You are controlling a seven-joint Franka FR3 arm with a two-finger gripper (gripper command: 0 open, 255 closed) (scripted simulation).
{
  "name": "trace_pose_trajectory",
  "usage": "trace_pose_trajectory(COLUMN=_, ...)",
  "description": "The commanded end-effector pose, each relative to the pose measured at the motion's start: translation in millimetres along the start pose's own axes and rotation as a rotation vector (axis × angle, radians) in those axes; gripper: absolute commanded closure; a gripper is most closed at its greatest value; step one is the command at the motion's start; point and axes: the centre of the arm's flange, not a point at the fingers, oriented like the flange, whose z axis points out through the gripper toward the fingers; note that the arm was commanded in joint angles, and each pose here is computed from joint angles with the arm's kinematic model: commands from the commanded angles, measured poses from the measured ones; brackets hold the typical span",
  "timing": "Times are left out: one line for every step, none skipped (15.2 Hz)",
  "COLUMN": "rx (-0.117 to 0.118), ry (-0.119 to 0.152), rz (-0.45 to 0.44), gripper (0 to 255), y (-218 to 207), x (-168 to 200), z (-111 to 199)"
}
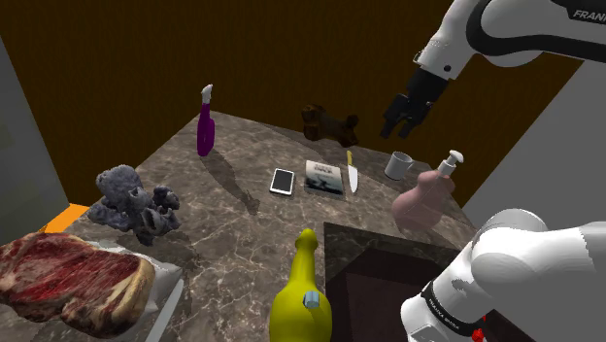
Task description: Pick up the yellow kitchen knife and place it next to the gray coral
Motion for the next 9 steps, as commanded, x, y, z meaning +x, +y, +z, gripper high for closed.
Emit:
trace_pose_trajectory(rx=0.0, ry=0.0, rz=0.0, gripper=0, y=0, x=0, z=0)
trace_pose_trajectory(rx=-0.004, ry=-0.006, rz=0.016, gripper=0, y=5, x=11, z=7)
trace_pose_trajectory(rx=-0.008, ry=-0.012, rz=0.033, gripper=0, y=10, x=22, z=13)
trace_pose_trajectory(rx=-0.012, ry=-0.018, rz=0.049, gripper=0, y=16, x=32, z=20)
trace_pose_trajectory(rx=-0.017, ry=-0.025, rz=0.066, gripper=0, y=22, x=43, z=26)
trace_pose_trajectory(rx=-0.021, ry=-0.031, rz=0.082, gripper=0, y=27, x=53, z=33)
trace_pose_trajectory(rx=-0.025, ry=-0.037, rz=0.099, gripper=0, y=34, x=63, z=40)
trace_pose_trajectory(rx=-0.029, ry=-0.043, rz=0.115, gripper=0, y=40, x=74, z=47)
trace_pose_trajectory(rx=-0.033, ry=-0.049, rz=0.132, gripper=0, y=46, x=83, z=54)
